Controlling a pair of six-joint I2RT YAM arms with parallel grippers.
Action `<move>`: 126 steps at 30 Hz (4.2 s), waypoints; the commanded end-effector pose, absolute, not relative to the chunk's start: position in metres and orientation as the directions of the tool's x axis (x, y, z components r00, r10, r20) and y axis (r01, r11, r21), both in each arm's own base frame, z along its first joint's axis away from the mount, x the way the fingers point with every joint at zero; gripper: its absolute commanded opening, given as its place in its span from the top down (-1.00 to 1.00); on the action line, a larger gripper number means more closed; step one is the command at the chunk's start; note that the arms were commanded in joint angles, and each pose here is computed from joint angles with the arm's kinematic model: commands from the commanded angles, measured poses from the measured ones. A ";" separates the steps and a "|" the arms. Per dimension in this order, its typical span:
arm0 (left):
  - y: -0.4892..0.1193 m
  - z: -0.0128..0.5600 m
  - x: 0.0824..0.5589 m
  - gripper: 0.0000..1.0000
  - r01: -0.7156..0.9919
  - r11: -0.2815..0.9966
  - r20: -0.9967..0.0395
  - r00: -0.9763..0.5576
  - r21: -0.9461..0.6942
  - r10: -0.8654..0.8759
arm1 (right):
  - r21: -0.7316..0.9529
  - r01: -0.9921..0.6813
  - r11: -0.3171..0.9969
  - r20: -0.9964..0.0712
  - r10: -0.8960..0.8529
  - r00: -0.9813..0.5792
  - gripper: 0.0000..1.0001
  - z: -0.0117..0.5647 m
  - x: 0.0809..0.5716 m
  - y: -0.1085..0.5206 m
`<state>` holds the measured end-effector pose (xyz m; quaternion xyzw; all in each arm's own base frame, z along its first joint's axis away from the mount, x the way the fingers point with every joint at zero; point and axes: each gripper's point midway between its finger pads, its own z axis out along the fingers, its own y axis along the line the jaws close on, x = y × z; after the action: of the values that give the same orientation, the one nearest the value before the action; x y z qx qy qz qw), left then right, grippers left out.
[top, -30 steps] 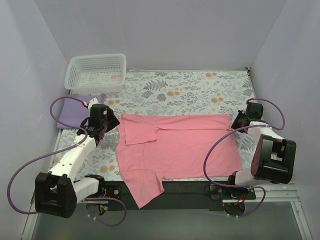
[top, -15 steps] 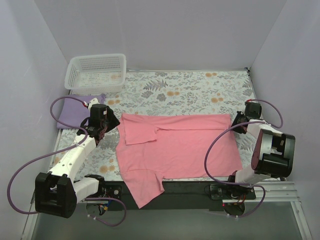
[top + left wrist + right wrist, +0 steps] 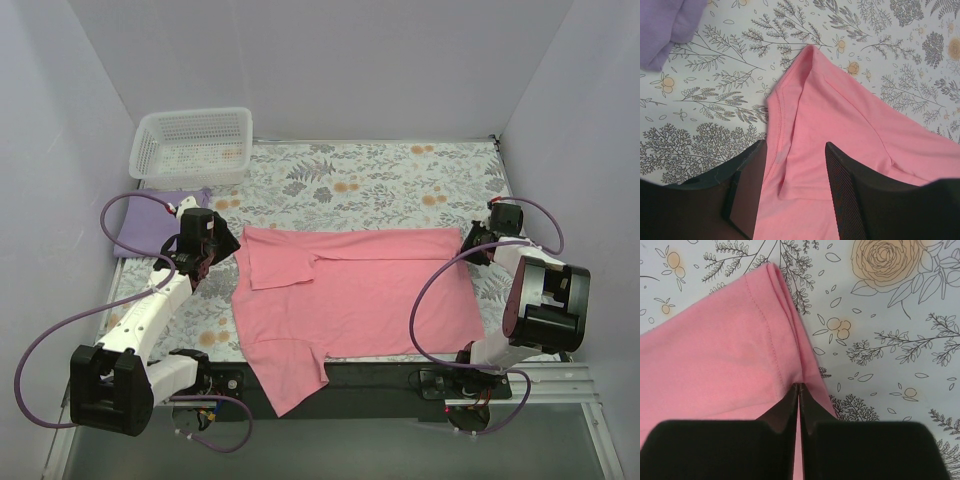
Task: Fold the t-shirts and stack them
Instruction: Fold the tshirt
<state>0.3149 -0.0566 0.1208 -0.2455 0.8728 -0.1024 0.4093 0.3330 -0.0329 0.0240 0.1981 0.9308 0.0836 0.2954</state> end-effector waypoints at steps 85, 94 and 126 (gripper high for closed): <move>-0.128 0.088 0.534 0.06 -0.359 0.913 -0.674 -0.627 -0.195 -0.391 | 0.443 0.128 0.887 -0.626 0.408 -0.665 0.16 0.072 0.483 -0.022; -0.143 0.146 0.399 -0.03 -0.258 0.931 -0.675 -0.641 -0.258 -0.364 | 0.364 0.163 0.917 -0.630 0.371 -0.683 0.04 0.111 0.385 -0.012; -0.111 0.014 0.225 0.30 -0.355 0.931 -0.394 -0.846 -0.083 -0.358 | 0.368 -0.025 0.930 -0.616 0.223 -0.756 -0.07 0.075 0.241 0.060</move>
<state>0.2259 -0.1156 0.0181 -0.1804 0.9629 -0.0182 0.1999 0.2411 0.0613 0.0764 0.0641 0.9201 0.1842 0.3396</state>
